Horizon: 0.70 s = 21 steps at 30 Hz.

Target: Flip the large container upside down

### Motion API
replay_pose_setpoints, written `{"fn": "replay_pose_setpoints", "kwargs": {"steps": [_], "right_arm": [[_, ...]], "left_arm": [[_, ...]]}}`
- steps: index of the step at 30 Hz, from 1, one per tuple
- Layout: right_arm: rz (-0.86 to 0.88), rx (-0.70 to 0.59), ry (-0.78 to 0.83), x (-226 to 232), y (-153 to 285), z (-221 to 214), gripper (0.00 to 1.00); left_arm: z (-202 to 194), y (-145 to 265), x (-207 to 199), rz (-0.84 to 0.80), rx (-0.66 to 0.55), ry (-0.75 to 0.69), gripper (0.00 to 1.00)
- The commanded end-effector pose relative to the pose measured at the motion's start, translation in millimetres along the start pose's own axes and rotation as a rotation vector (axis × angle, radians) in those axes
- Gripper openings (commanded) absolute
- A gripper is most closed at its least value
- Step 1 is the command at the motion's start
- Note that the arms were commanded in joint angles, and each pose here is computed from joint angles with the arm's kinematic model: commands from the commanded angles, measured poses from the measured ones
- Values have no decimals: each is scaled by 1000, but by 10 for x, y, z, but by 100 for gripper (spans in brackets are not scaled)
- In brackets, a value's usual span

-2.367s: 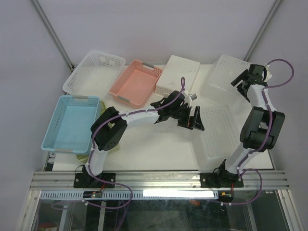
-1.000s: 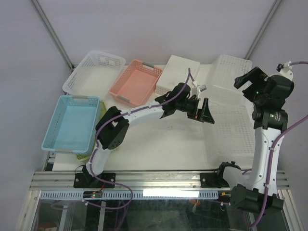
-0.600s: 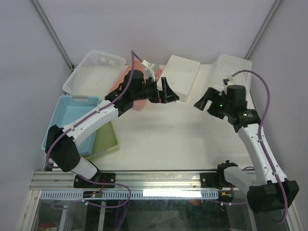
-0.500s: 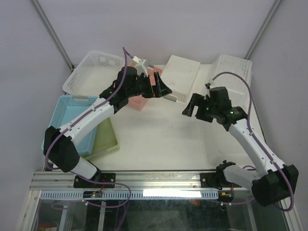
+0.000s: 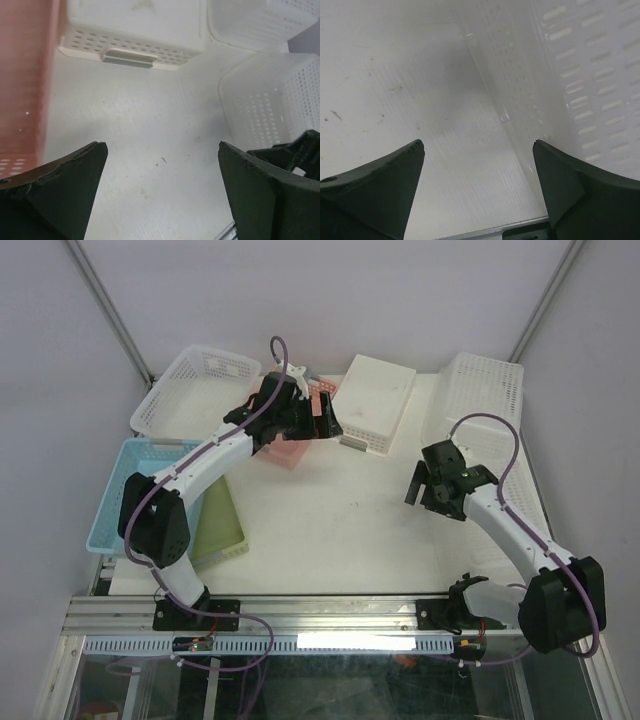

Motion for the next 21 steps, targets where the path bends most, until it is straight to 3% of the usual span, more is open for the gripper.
{"fn": "replay_pose_setpoints", "kwargs": {"steps": [1,6,12,21], "right_arm": [[-95,-110,-53,-195,130,162,94],[-41,-119,-79,-98,211,225,94],[99,-142,-102,85,340,296,94],[104,-178,-96,75,369,347,94]], "left_arm": [[361,75,296,125,-91,-42,99],[328,-55,687,302,-63,-92,99],[7,-349,895,311,48,-108,99],[-394,-368,390,122,138,-64,99]]}}
Point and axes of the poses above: each gripper's point midway between its finger pads, its own y axis back along the fingers, its own x axis along the line the jaws close on, z = x × y, the point moved 4 cm from there along y, back along the fingers, and after that the axes turned 8 degrees about -y, right-handed, at the moved point
